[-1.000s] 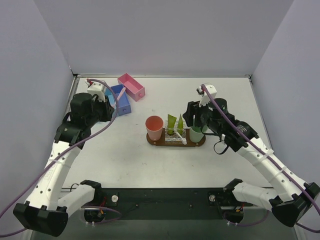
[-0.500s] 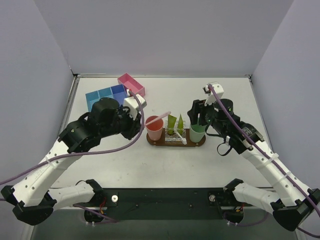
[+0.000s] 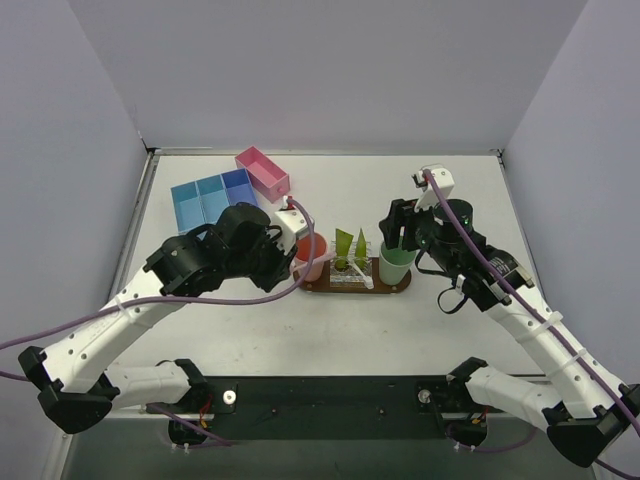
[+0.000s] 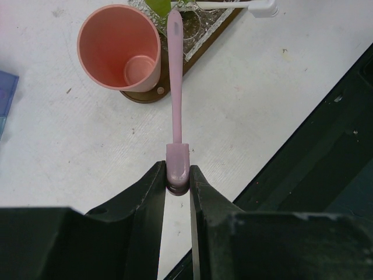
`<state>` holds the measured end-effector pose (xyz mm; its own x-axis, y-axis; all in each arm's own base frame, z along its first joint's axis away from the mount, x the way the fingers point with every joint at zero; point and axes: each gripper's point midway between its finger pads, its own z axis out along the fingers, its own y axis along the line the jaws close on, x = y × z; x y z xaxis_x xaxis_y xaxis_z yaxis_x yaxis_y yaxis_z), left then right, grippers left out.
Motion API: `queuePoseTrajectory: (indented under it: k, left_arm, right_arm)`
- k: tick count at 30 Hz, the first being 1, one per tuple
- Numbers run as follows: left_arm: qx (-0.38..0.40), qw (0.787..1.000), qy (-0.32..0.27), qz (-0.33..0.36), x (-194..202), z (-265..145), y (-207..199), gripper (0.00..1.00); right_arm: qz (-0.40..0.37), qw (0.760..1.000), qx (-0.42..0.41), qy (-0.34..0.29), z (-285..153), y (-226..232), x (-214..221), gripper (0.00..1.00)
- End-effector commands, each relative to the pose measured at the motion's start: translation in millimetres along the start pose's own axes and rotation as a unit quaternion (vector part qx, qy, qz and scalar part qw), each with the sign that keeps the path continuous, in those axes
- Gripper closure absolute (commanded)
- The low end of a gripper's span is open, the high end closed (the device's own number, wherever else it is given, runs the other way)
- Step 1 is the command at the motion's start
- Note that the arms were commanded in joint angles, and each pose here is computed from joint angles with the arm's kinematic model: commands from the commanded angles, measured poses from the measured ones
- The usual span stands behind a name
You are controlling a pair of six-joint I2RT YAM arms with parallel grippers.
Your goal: Prepare toiletry sets of a toothbrush and toothpaste on the tray
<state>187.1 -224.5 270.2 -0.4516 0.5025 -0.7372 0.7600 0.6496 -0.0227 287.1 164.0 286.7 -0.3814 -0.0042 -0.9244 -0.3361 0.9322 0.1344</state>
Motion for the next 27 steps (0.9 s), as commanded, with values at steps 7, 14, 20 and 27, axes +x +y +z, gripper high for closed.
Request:
queuePoseTrajectory:
  k: [7,14,20,27]
  left_arm:
    - [0.023,1.0,0.002,0.001,-9,20,-10,1.0]
    - [0.025,1.0,0.005,0.003,-11,30,-10,1.0]
    - [0.023,1.0,0.015,0.006,-11,40,-9,1.0]
    - [0.017,1.0,0.025,0.008,-12,49,-6,1.0]
  right_arm:
    - [0.006,1.0,0.006,-0.02,-1,-4,-9,0.44]
    - [0.008,1.0,0.001,-0.019,-1,-3,-8,0.44]
    - [0.01,1.0,0.0,-0.017,0,-3,-7,0.44]
    - [0.012,1.0,0.0,-0.016,0,-4,-5,0.44]
